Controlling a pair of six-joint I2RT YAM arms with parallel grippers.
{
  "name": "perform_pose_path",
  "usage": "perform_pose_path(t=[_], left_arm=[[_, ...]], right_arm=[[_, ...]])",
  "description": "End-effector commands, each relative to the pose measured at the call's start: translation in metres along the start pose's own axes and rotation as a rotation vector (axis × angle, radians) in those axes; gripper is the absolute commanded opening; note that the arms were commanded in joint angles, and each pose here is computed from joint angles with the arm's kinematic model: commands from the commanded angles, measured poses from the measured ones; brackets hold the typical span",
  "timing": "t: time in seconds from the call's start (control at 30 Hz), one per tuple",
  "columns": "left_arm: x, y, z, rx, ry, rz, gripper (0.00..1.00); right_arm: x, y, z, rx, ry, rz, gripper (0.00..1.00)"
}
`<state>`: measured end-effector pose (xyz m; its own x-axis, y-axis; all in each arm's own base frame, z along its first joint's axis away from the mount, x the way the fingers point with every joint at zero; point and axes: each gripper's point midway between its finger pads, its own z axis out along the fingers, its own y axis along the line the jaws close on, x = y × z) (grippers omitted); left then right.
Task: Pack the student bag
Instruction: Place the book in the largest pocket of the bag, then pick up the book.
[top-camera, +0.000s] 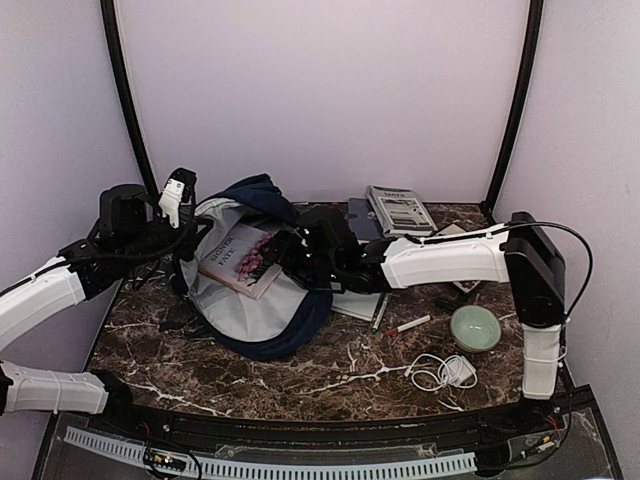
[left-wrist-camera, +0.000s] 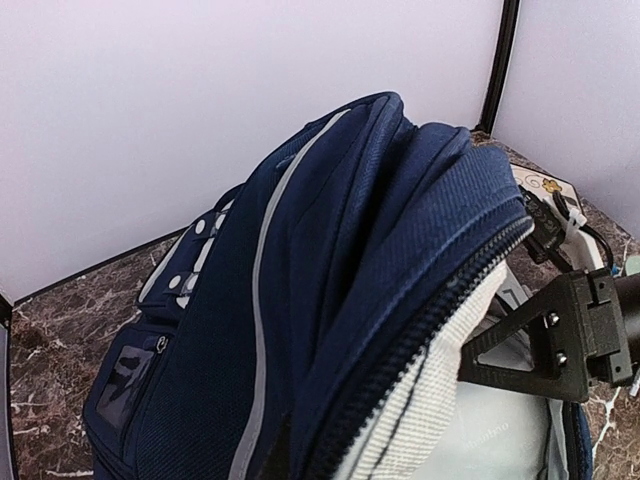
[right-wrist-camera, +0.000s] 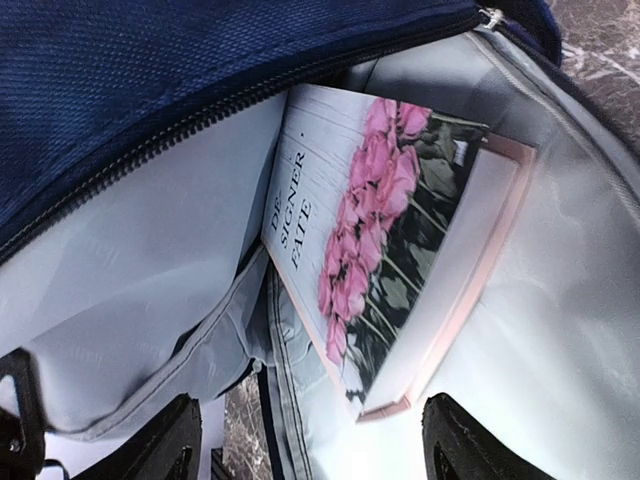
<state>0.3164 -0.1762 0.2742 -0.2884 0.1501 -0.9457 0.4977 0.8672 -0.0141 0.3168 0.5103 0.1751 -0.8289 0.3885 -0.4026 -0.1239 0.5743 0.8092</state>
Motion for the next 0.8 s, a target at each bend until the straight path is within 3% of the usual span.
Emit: perform_pose_path(t=[0.0,0.1,0.17,0.27,0.47,0.63,0.77], left_arm=[[-0.065,-0.005,-0.027,0.014,-0.236,0.022,0.0],[-0.064,-0.004,-0.026,0.009,-0.233,0.028,0.0],[-0.062,-0.004,-0.025,0.007,-0.228,0.03,0.0],[-0.063,-0.007,-0.026,0.026,-0.234,0.032,0.0],[-0.068,-0.027,-0.031,0.14,-0.258,0.055,0.0],[-0.07,-0.039,-0.036,0.212,-0.284,0.05,0.0],[-0.069,-0.051,-0.037,0.286,-0.282,0.044,0.0]], right_arm=[[0.007,-0.007,-0.009,0.006,0.025,0.034,0.68],[0.012,-0.013,0.007,0.006,0.031,0.05,0.42],[0.015,-0.012,0.024,0.001,0.046,0.062,0.36],[0.022,-0.012,0.045,0.023,0.086,0.069,0.38],[0.014,-0.001,0.053,0.032,0.028,0.072,0.39],[0.018,0.022,0.07,-0.1,0.031,0.193,0.38],[0.045,0.05,0.101,-0.226,0.107,0.265,0.36]])
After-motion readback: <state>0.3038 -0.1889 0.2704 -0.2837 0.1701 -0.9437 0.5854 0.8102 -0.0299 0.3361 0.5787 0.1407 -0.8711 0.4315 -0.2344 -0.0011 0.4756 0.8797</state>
